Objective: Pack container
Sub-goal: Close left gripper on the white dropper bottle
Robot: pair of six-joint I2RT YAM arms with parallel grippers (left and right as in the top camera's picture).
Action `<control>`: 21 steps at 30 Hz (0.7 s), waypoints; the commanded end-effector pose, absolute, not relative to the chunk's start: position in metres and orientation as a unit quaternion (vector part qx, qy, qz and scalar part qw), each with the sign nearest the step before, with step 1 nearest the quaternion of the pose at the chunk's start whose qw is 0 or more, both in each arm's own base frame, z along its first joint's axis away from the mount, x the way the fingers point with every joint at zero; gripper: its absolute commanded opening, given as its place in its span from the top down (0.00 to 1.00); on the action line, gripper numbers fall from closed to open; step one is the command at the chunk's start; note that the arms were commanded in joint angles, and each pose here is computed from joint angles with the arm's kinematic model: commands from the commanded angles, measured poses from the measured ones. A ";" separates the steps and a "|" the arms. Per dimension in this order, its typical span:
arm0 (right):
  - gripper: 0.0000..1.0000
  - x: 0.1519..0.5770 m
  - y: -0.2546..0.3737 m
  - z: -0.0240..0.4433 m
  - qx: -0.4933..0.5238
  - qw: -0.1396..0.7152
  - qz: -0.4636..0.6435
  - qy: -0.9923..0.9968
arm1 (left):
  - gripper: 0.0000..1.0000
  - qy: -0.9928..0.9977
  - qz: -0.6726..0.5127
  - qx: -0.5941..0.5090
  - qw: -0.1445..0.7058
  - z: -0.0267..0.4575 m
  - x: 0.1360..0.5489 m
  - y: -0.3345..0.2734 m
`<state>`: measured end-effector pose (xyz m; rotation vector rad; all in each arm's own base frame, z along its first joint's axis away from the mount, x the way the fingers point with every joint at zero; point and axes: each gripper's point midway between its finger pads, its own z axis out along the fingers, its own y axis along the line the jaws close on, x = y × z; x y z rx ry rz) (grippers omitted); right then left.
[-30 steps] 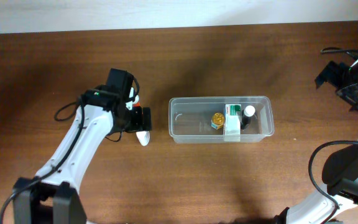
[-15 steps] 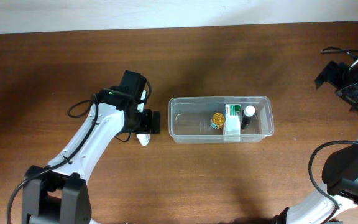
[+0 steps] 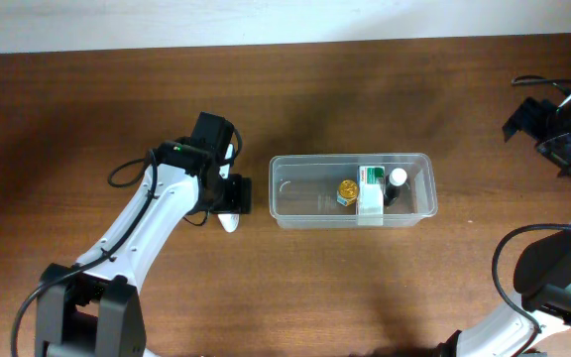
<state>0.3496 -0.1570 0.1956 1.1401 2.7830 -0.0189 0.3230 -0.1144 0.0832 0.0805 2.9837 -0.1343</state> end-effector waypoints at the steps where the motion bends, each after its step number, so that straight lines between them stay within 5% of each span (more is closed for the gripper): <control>1: 0.02 0.350 -0.157 0.191 0.379 0.062 -0.006 0.923 | 0.24 0.996 -0.027 0.034 0.084 0.084 0.329 -0.110; 21: 0.02 0.350 -0.157 0.191 0.379 0.062 -0.006 0.923 | 0.60 0.995 -0.025 0.046 0.083 0.084 0.328 -0.110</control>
